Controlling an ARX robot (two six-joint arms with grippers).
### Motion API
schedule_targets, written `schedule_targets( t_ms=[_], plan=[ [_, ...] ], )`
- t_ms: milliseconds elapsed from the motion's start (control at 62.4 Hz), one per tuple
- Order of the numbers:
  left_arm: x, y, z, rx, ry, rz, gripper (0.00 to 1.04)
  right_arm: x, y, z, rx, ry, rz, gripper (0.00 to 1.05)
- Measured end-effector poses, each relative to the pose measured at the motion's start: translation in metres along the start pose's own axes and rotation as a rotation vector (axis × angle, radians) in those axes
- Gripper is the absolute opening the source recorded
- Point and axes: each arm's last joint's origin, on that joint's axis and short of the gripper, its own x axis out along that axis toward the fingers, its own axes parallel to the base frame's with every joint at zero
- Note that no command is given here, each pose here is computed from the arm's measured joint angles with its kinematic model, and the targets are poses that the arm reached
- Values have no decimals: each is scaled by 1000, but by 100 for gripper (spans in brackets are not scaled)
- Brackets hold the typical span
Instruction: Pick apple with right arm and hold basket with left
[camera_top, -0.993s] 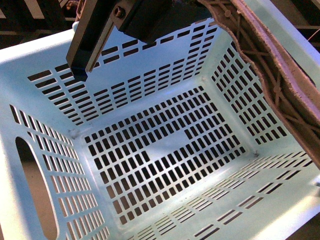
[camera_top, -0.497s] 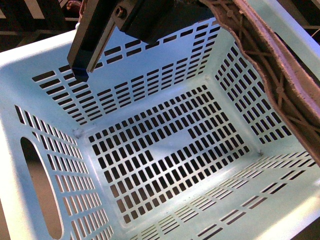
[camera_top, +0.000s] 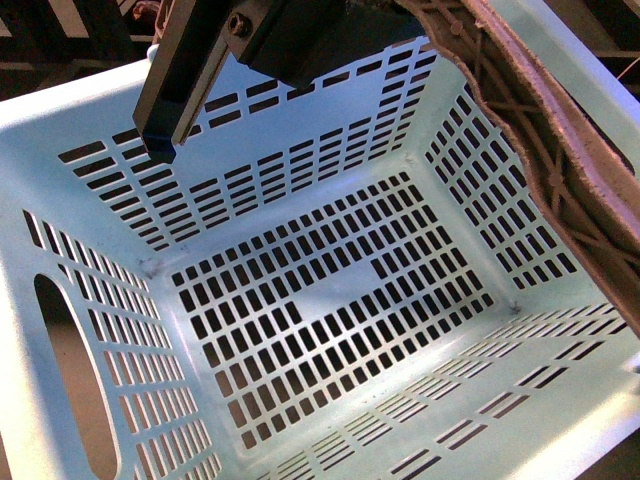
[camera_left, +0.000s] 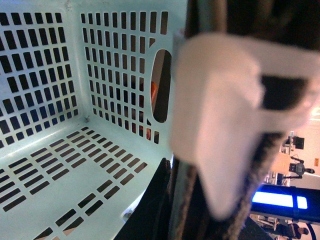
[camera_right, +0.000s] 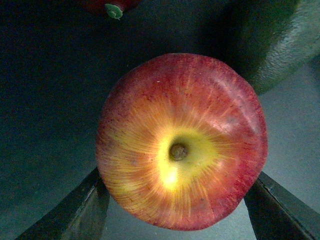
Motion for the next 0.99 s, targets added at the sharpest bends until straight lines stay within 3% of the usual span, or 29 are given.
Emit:
schedule_targets(
  t_ms=[240,529,769,993],
  plan=[
    [0,0,0,-1,1,-1,8,-48,-3,9,-77,-97,86,65],
    [0,0,0,0,-1,0,8,-148,8,28,-135,-282,237,65],
    [0,0,0,0,1,0,8,-245,36,48,-136,-538,348,65],
    [0,0,0,0,0,0,8,-290,75,41,-158,-618,491,65]
  ],
)
